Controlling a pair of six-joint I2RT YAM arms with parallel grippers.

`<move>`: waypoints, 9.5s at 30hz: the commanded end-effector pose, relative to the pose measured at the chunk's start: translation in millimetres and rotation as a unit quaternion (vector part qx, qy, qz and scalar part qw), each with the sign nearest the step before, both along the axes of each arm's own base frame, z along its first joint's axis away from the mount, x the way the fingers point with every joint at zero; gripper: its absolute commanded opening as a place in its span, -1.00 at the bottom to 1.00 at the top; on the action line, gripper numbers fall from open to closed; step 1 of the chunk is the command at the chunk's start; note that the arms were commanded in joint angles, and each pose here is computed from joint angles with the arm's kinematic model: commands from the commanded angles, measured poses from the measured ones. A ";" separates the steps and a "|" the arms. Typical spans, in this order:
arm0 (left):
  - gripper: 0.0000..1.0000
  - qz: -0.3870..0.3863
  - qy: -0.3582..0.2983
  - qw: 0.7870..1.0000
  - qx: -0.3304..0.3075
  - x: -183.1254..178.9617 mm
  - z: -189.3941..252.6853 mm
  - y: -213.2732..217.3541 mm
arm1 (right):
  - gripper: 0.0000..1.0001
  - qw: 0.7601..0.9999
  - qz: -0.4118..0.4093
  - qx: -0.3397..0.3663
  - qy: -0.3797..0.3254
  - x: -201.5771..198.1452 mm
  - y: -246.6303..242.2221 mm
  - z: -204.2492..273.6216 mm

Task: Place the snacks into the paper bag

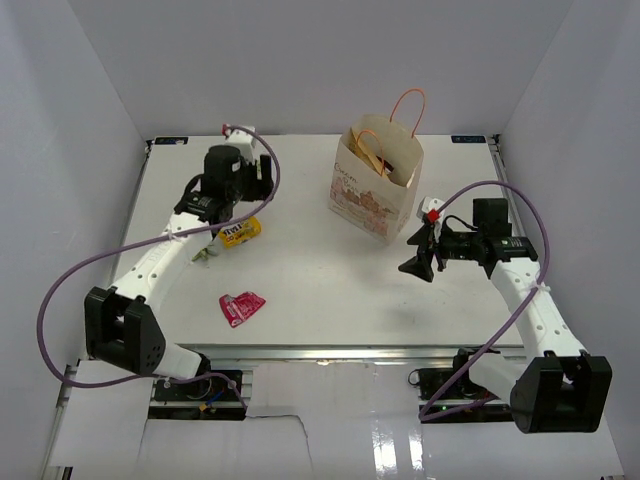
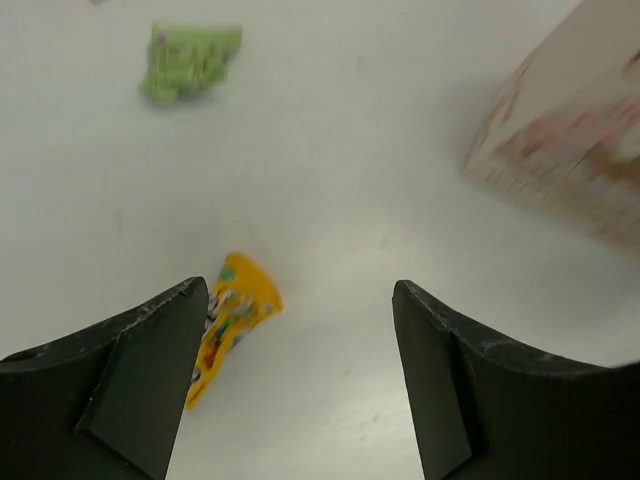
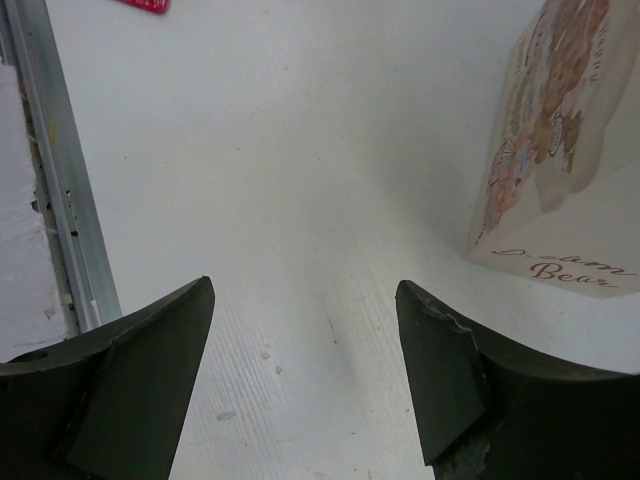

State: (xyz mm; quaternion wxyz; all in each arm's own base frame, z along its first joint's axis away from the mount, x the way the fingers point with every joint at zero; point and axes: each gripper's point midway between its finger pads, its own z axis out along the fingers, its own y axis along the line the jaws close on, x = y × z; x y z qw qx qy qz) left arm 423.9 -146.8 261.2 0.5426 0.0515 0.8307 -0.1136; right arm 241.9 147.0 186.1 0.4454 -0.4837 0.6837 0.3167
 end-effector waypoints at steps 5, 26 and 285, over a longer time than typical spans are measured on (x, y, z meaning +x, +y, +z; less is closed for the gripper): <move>0.64 -0.068 0.120 0.955 0.263 -27.4 -123.6 57.8 | 0.59 0.998 0.053 -0.015 0.001 -4.9 9.5 -0.9; 0.22 -0.072 0.215 0.930 0.289 -3.6 -203.2 84.2 | 0.57 0.998 0.059 -0.030 0.013 -18.6 11.6 -10.7; -1.00 -0.127 0.275 0.891 -0.339 -56.9 -83.4 -88.8 | 0.37 0.990 0.129 -0.006 -0.050 -45.9 160.7 49.3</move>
